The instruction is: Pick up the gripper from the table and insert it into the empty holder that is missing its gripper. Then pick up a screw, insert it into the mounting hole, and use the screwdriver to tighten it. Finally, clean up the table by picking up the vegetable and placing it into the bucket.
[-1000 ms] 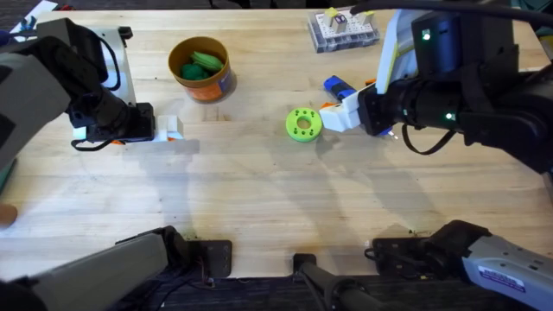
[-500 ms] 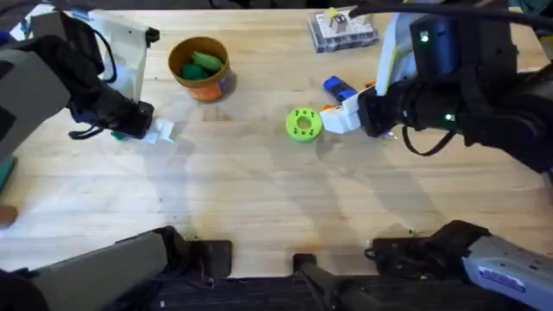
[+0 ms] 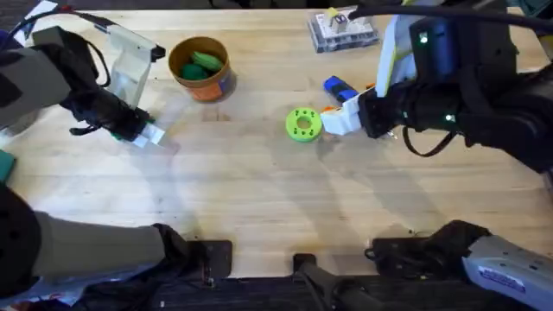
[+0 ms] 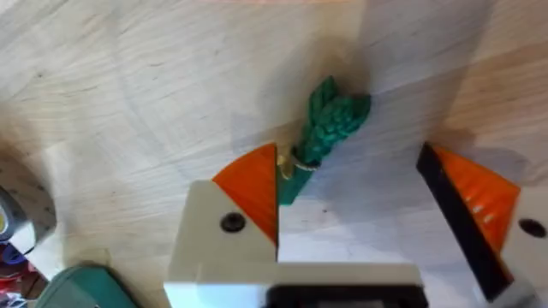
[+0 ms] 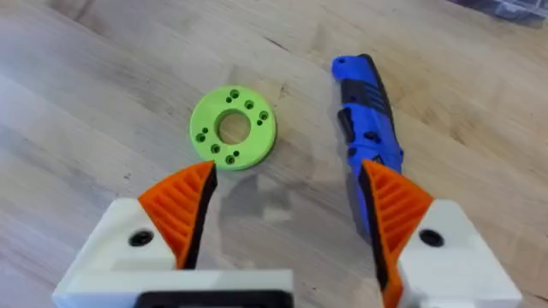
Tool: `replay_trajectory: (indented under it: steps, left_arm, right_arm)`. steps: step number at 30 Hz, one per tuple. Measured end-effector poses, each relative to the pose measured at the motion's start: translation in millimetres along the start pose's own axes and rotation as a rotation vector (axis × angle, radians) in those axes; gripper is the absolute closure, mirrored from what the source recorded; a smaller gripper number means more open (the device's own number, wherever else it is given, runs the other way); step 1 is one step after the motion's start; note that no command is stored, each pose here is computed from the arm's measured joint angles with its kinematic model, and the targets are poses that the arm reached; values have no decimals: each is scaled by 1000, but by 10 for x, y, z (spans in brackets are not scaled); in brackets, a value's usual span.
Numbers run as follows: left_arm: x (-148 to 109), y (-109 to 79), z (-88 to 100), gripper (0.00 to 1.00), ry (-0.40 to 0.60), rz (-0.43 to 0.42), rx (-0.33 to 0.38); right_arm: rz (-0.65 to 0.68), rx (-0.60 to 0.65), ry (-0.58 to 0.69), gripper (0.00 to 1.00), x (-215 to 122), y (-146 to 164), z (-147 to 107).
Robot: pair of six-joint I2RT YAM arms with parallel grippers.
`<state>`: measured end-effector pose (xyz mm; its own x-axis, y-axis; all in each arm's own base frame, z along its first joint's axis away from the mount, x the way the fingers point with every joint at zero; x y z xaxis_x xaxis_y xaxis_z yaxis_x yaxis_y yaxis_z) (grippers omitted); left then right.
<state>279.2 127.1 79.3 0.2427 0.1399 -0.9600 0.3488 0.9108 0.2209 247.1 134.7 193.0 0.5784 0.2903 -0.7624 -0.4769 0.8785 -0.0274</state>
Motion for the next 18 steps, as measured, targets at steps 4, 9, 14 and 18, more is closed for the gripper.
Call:
replay_trajectory:
  steps: [4, 9, 14, 18]
  left_arm:
    - [30, 107, 24, 22, -49, 4, -23]
    - [72, 96, 24, 140, -68, -43, -38]
    - [117, 25, 58, 883, -82, -95, -33]
    - [112, 33, 68, 979, -88, -90, -28]
  right_arm:
    - [1, 0, 1, 27, 0, 1, -2]
    - [2, 0, 1, 27, 0, 3, -2]
    - [2, 0, 1, 27, 0, 3, -2]
    - [2, 0, 1, 27, 0, 3, -2]
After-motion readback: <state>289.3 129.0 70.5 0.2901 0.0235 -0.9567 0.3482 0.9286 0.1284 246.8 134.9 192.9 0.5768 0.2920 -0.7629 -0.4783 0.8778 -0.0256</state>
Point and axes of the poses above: each hand's point on the last joint's axis, 136 mm out from that joint toward the fingers, its own x axis out along the fingers, its own y axis along the line the jaws close on, z = x × y, the point moved 4 cm from there along -x, back along the fingers, and after that the axes turned 2 degrees about -x, right-handed, at the moved point
